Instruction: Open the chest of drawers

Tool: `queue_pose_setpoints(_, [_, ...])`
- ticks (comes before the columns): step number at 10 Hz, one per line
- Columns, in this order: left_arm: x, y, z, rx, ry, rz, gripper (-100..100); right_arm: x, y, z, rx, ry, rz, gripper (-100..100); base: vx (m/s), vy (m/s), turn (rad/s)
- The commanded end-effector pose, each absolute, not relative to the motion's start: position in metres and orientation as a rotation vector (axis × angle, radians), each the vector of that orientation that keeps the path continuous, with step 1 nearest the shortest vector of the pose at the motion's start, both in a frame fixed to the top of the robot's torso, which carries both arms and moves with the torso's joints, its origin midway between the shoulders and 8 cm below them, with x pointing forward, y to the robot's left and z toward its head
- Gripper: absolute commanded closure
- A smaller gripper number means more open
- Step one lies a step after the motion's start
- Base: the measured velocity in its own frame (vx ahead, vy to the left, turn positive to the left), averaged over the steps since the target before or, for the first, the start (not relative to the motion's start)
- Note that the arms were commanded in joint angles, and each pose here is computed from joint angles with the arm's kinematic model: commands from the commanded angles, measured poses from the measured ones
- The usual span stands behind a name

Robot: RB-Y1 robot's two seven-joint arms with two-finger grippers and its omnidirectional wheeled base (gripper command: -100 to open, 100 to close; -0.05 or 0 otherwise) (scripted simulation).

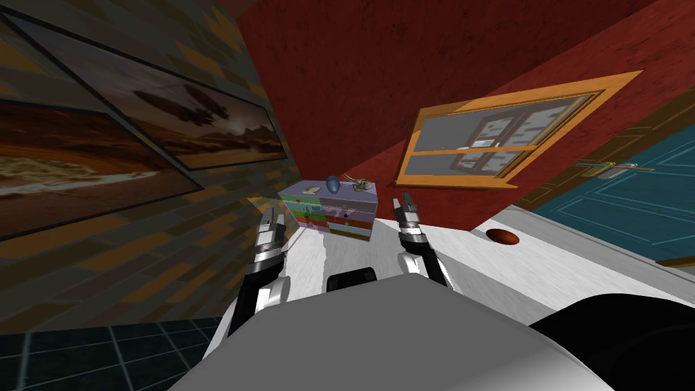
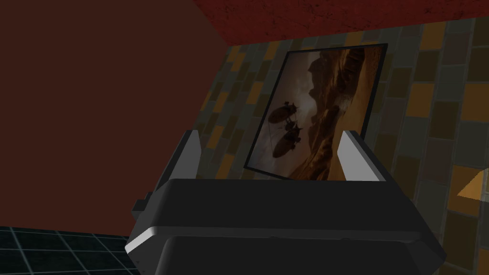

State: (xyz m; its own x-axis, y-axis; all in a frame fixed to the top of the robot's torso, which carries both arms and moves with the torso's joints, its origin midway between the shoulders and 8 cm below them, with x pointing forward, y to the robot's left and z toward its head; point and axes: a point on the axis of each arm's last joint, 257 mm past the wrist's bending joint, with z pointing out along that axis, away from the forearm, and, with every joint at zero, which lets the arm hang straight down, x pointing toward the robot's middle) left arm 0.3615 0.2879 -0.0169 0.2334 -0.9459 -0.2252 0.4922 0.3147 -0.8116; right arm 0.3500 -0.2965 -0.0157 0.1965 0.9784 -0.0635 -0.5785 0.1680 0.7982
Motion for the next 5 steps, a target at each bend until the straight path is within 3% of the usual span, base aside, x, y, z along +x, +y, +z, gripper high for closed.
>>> queue_pose_setpoints(1, [0.3615,0.2879,-0.0168,-0.68,0.813,-1.099,0,0.35,-0.2965,-0.0156,0.73,0.679,1.237,0,0.0,0.0,0.0])
queue_pose_setpoints(5, [0.3615,0.2879,-0.0167,-0.68,0.813,-1.099,0,0.35,-0.2965,-0.0155,0.729,0.679,1.237,0,0.0,0.0,0.0])
